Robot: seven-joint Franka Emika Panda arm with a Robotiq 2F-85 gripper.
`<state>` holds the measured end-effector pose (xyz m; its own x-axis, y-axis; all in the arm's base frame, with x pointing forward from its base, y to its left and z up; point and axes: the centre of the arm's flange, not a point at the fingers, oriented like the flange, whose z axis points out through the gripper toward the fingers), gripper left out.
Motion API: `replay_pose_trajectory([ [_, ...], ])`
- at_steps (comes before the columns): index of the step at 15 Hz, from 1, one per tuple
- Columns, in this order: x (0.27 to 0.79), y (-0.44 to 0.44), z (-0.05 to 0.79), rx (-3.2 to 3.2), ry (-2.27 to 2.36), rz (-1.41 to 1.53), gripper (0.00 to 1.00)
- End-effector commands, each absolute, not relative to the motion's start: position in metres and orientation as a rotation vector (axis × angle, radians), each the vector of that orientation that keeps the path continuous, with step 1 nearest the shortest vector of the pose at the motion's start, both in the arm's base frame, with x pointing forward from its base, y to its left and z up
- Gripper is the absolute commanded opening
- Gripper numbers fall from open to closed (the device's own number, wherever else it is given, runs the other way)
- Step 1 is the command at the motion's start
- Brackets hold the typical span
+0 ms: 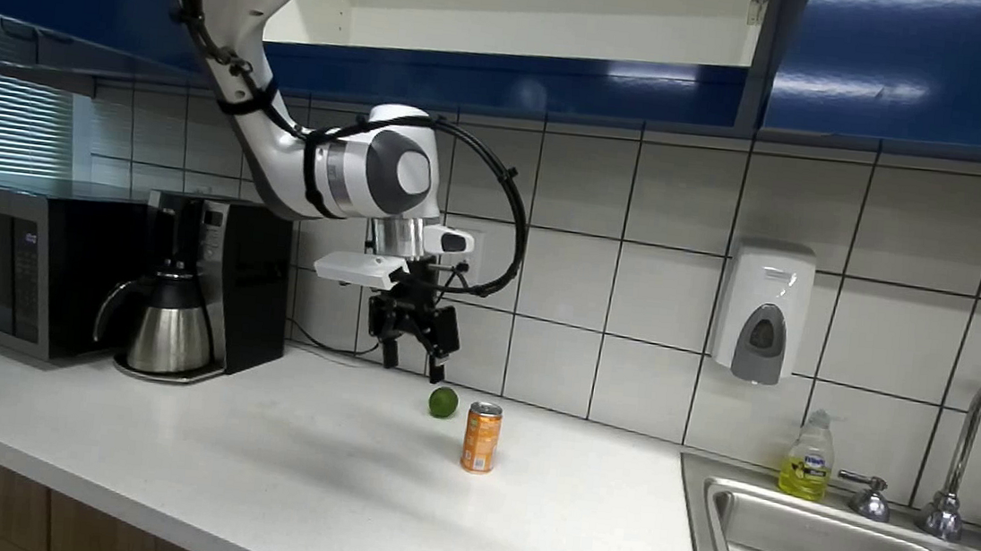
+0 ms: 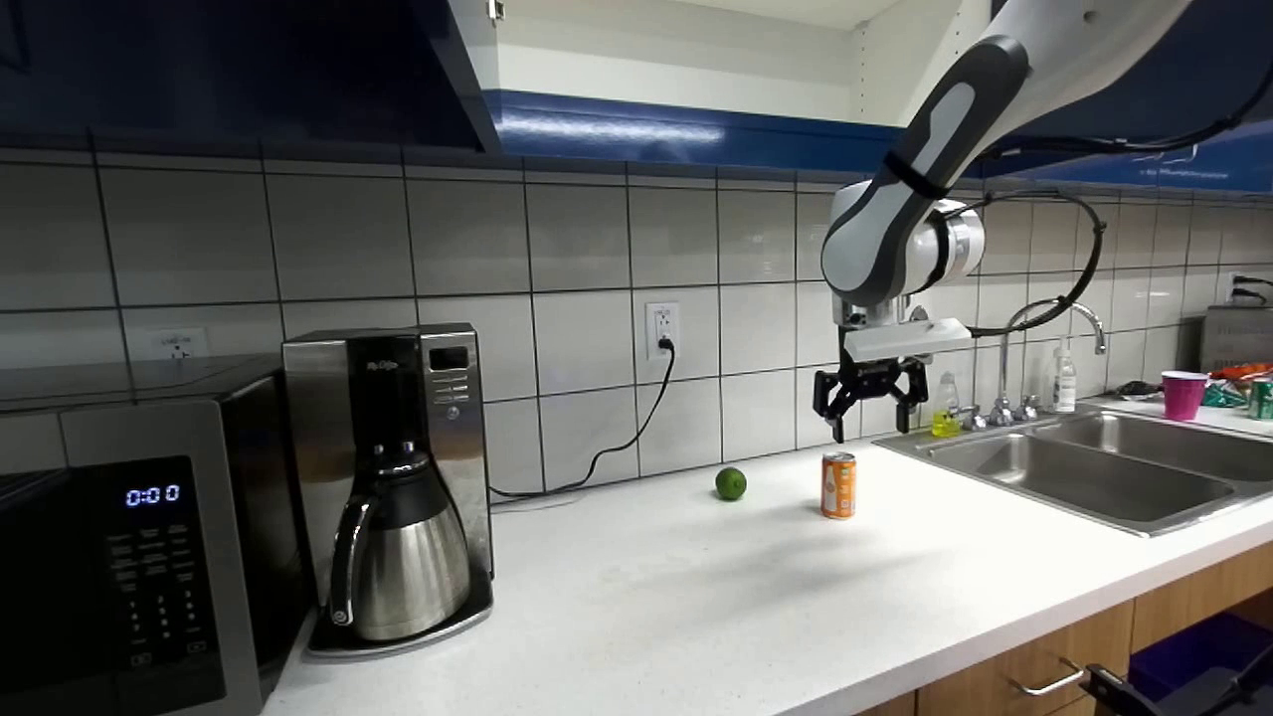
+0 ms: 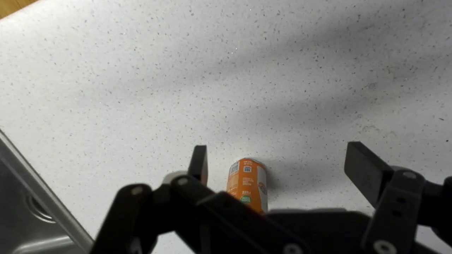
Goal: Put the can in the cabinet
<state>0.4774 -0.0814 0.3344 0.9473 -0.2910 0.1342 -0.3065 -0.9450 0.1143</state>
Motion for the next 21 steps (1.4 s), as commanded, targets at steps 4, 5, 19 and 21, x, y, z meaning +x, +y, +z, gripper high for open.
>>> replay_pose_trajectory([
  [4, 0.479, -0.082, 0.336, 2.967, -0.457, 0.179, 1.0],
  [5, 0.479, -0.082, 0.336, 2.967, -0.457, 0.179, 1.0],
  [19, 0.505, -0.089, 0.3, 2.965, -0.46, 0.127, 1.0],
  [21, 0.514, -0.095, 0.292, 2.963, -0.471, 0.12, 1.0],
])
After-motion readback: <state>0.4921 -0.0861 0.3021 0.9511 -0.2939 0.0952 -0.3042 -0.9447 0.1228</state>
